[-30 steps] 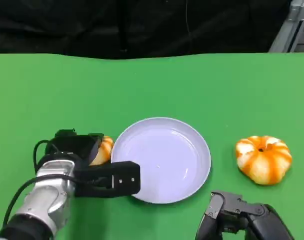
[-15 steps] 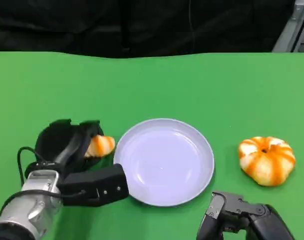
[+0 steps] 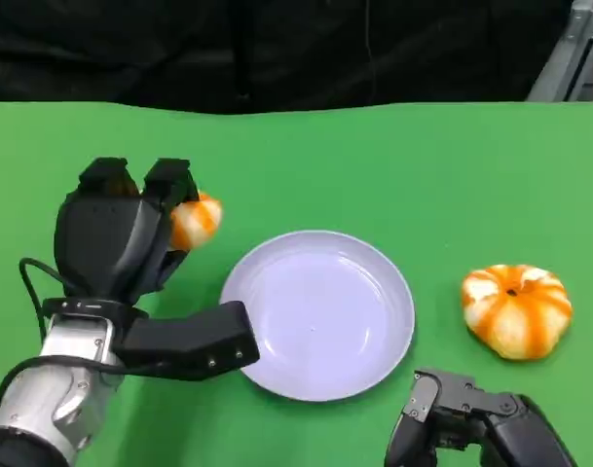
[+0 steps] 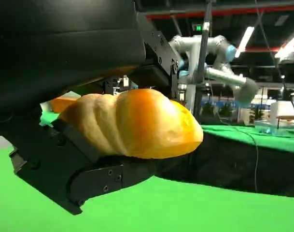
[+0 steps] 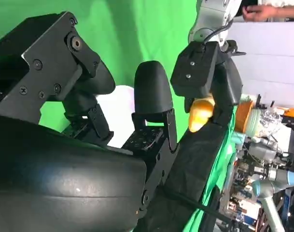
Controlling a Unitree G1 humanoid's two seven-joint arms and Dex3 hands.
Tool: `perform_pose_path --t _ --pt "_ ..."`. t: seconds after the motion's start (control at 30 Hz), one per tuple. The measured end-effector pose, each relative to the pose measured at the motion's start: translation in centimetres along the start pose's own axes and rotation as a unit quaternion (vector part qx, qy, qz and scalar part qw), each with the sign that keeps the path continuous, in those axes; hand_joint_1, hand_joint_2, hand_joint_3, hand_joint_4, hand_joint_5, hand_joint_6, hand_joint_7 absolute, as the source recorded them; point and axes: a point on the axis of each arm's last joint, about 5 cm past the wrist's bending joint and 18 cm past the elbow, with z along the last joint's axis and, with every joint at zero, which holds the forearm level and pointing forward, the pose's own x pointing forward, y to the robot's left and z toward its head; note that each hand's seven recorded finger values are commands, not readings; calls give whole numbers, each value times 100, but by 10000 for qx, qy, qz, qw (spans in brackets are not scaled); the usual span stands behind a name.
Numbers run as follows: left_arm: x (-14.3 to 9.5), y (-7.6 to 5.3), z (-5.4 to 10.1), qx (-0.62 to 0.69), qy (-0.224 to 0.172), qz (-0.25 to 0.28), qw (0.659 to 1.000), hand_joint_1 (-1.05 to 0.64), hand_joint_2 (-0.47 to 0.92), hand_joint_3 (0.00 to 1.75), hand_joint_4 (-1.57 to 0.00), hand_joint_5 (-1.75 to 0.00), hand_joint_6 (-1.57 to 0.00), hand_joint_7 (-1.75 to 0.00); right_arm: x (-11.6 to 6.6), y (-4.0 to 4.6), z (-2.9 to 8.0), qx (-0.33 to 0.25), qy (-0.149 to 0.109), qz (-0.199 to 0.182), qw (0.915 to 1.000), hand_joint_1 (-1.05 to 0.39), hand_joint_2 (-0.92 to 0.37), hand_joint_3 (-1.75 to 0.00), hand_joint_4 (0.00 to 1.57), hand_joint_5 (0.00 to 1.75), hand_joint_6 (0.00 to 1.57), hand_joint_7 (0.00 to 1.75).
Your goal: Grasp the bread from the table and place it into the plate.
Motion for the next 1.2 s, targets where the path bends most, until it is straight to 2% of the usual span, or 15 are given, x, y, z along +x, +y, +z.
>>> perform_pose_path --t 0.1,0.13,0.2,0.27,0.33,0.37,0.47,0.6,0.67,0.73,0.87,1.03,1.1,1.2 --pt "-1 0 -2 12 12 -2 10000 -21 44 102 -97 -175 -74 -175 0 0 -1 2 2 -1 10000 8 -31 -145 88 165 76 140" --pt "-1 0 -2 13 13 -2 10000 -19 38 116 -100 -175 -77 -175 0 -1 -1 3 1 -1 10000 8 -31 -144 88 165 76 140" --pt "2 6 21 -100 -91 43 9999 -19 29 133 -101 -175 -78 -175 1 1 -3 6 1 1 10000 8 -31 -144 88 166 76 140" --pt "31 46 112 -452 -493 121 9977 -18 23 144 -102 -175 -78 -175 7 2 -15 7 8 5 10000 8 -31 -144 88 166 76 139" --pt "76 109 250 -883 -1052 158 9904 -18 21 146 -102 -175 -78 -175 18 6 -34 18 38 9 10000 8 -31 -144 88 166 76 139" --pt "87 127 285 -976 -1206 156 9878 -18 21 147 -102 -175 -78 -175 21 8 -41 22 50 11 10000 8 -31 -144 88 166 77 139" --pt "96 138 307 -1041 -1324 109 9857 -18 20 148 -102 -175 -78 -175 15 7 -53 25 88 2 10000 8 -31 -144 88 167 77 138" --pt "106 148 354 -1094 -1353 13 9847 -21 26 143 -103 -175 -79 -175 6 9 -56 30 105 0 9999 6 -33 -141 87 165 76 138" --pt "116 155 472 -1255 -1475 -55 9810 -22 27 142 -103 -175 -79 -175 -3 19 -54 47 114 16 9999 6 -34 -140 87 165 76 138" --pt "124 151 602 -1411 -1620 -119 9766 -21 25 139 -102 -175 -79 -175 -11 27 -44 57 106 26 9999 4 -34 -139 91 173 75 138" --pt "91 74 845 -1482 -1766 -678 9707 -20 25 138 -101 -175 -80 -175 -55 64 15 62 48 77 9999 4 -34 -138 92 175 75 138" --pt "93 68 874 -1450 -1755 -740 9709 -20 26 137 -101 -175 -80 -175 -71 64 19 52 87 81 9999 3 -34 -138 93 175 75 137" --pt "96 65 880 -1413 -1730 -799 9715 -21 36 121 -98 -175 -76 -175 -70 65 20 33 96 84 9999 3 -34 -138 92 175 75 137" --pt "68 6 919 -1236 -1590 -1273 9712 -21 42 108 -96 -175 -73 -173 -63 68 35 -27 65 101 9999 3 -33 -138 92 175 76 137"
